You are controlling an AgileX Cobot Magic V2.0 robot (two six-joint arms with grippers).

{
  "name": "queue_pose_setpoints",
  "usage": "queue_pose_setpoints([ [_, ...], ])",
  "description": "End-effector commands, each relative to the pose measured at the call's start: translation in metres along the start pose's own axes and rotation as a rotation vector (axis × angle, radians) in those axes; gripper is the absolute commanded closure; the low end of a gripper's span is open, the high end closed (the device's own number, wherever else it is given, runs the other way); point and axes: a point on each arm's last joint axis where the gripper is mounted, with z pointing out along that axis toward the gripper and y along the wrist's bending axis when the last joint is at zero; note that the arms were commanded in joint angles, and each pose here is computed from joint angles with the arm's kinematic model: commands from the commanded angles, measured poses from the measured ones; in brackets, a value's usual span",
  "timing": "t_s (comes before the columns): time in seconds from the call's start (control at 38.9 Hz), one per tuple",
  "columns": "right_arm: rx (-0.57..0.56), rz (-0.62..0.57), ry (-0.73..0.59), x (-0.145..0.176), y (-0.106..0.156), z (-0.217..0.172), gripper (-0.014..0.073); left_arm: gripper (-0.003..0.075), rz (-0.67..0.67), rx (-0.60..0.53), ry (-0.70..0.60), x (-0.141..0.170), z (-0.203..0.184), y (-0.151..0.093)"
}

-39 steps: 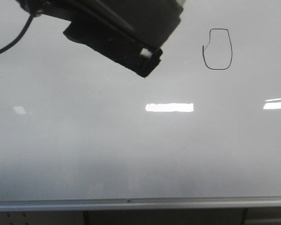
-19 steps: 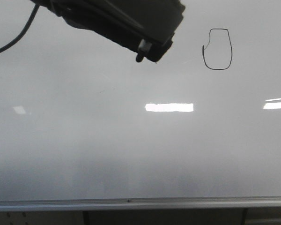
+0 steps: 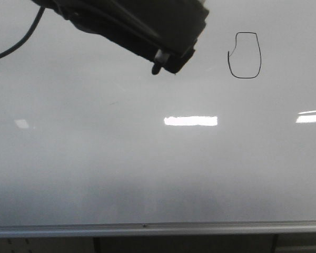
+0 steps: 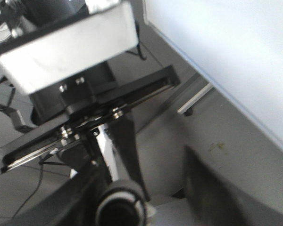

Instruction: Write number 0 on whiteboard

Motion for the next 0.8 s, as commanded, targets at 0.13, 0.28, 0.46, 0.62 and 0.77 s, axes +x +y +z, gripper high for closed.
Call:
queue_pose_setpoints([
  [0.13, 0.056, -0.148, -0.198, -0.010, 0.033, -0.030, 0.0130, 0.0739, 0.026, -0.094, 0.008, -0.007, -0.010, -0.005],
  [0.28, 0.199, -0.200, -0.299, 0.003, 0.040, -0.044, 0.0169, 0.0739, -0.086, -0.300, 0.077, 0.003, -0.021, 0.017],
  [0.46, 0.418, -0.204, -0.501, 0.040, 0.037, -0.059, 0.0365, 0.0739, -0.325, -0.574, 0.060, 0.017, -0.051, 0.048],
  [0.62, 0.530, -0.224, -0.629, 0.079, 0.040, -0.068, 0.0541, 0.0739, -0.482, -0.700, 0.004, 0.031, -0.084, 0.067],
  [0.77, 0.566, -0.241, -0.681, 0.114, 0.042, -0.069, 0.0652, 0.0739, -0.565, -0.779, -0.040, 0.046, -0.114, 0.079],
])
